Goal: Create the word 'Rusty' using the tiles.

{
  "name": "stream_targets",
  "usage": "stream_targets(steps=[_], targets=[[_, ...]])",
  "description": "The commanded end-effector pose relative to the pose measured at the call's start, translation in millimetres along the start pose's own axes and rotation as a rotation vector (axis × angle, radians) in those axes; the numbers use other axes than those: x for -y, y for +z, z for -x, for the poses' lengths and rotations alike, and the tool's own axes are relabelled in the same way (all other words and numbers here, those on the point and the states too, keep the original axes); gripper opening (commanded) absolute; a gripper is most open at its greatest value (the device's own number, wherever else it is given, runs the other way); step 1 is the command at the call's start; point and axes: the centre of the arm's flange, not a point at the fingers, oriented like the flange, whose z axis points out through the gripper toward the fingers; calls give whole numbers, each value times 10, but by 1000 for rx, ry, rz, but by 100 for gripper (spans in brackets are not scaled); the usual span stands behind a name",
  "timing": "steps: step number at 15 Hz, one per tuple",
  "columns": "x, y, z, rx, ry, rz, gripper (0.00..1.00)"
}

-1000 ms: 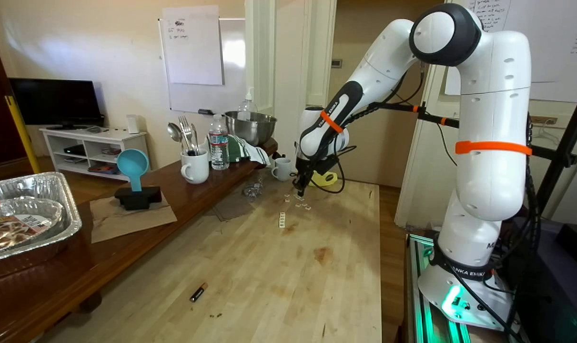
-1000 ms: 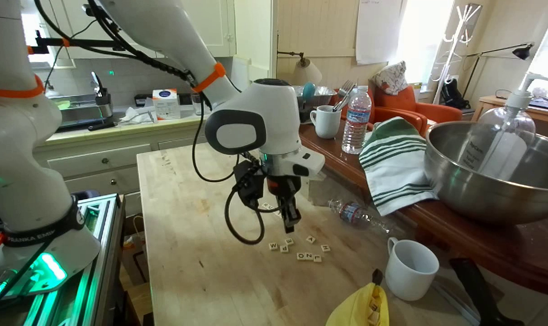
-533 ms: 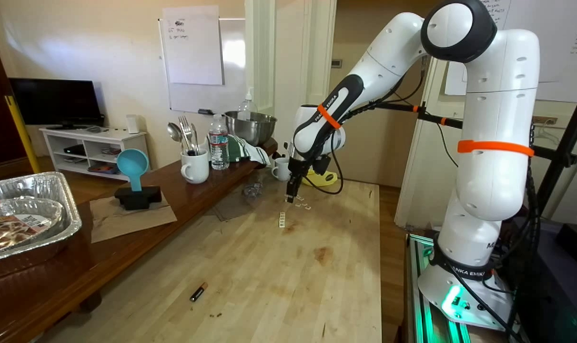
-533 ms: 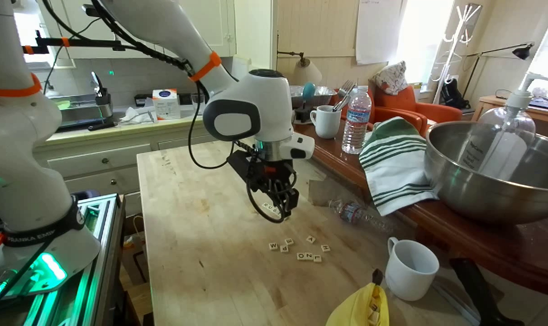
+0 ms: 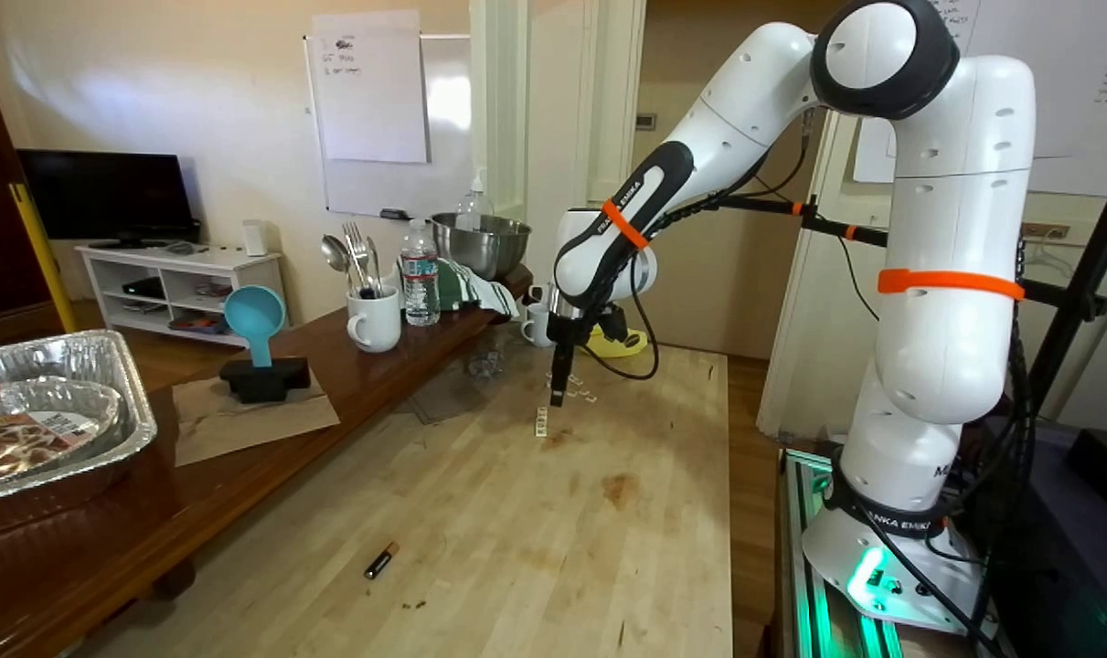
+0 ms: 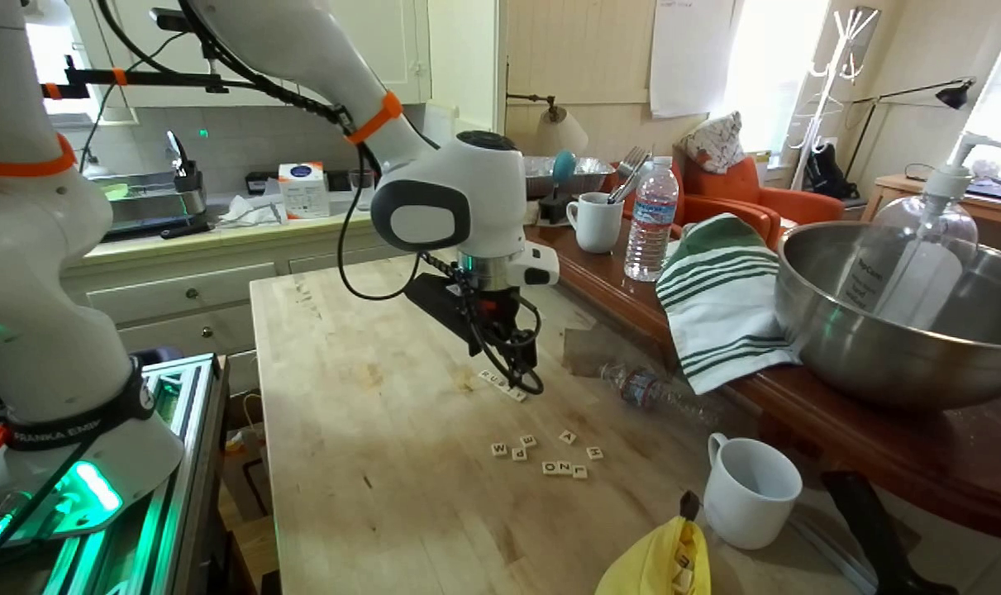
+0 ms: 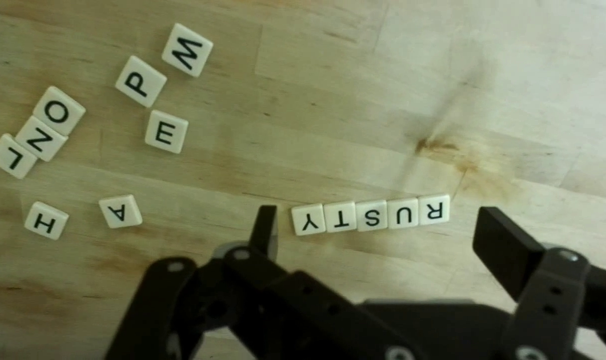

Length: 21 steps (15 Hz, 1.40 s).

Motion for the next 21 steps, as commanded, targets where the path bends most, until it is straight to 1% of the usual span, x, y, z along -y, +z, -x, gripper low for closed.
stream_targets(steps=[1, 7, 18, 19, 21], targets=[[66, 15, 61, 11, -53, -20, 100], [137, -118, 59, -13, -84, -4, 100], [263, -242, -21, -48, -73, 17, 100], [178, -213, -101, -35, -88, 17, 100], [180, -218, -108, -36, -88, 18, 100]])
